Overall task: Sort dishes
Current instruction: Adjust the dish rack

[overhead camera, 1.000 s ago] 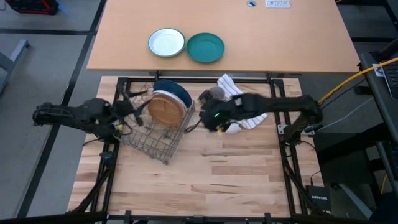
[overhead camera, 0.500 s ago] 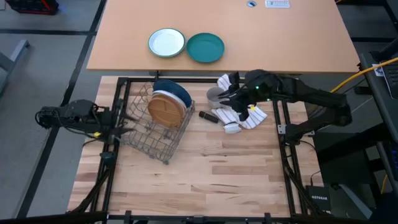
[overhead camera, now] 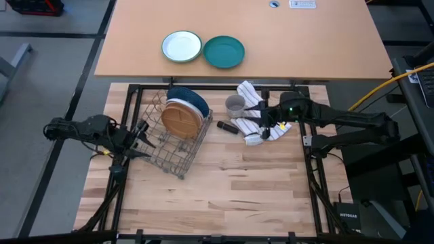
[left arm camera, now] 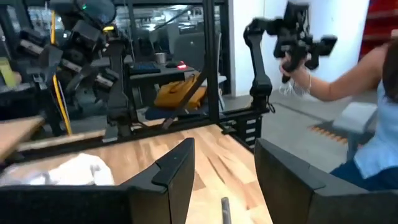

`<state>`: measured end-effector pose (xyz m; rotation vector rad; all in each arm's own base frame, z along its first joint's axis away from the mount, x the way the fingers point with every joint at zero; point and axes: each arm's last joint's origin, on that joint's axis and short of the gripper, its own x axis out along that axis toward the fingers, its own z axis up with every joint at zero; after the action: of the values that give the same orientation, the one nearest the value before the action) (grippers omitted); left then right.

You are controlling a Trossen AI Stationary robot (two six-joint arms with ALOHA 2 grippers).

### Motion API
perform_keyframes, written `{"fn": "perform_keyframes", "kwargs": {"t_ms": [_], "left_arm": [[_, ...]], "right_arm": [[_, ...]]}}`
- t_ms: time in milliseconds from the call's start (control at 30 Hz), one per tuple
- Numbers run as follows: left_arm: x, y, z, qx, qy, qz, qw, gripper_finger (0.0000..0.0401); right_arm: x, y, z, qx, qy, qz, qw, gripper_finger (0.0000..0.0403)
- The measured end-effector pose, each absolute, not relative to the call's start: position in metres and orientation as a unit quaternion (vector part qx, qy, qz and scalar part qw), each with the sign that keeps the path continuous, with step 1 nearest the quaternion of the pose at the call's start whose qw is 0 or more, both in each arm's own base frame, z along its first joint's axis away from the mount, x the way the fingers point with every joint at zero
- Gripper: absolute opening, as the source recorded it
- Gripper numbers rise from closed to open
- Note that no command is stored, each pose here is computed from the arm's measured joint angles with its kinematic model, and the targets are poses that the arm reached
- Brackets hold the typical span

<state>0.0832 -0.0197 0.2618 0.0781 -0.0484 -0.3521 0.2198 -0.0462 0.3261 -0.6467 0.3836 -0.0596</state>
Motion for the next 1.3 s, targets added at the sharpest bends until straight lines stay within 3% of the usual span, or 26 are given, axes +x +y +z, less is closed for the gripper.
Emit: {"fn": "perform_keyframes", "kwargs": {"t_ms": [200,500,667,1300], "left_arm": [[0.093,-0.024,0.238,-0.023,-0.038,-0.214,0.976,0.0155],[0.1,-0.029,0.197,-0.021,-0.117,-0.253,0.96,0.0155],[0.1,-0.029,0.194,0.019,-0.131,-0.248,0.96,0.0155],[0.105,-0.019,0.191,0.162,-0.125,-0.073,0.976,0.0155]], "right_arm": [[0.217,-0.044,0.29,-0.28,0.178,-0.012,0.943,0.0138],[0.215,-0.041,0.257,-0.254,0.146,0.012,0.956,0.0138],[0.214,-0.041,0.25,-0.251,0.146,0.016,0.957,0.0138],[0.214,-0.041,0.25,-0.263,0.124,0.002,0.957,0.0138]]}}
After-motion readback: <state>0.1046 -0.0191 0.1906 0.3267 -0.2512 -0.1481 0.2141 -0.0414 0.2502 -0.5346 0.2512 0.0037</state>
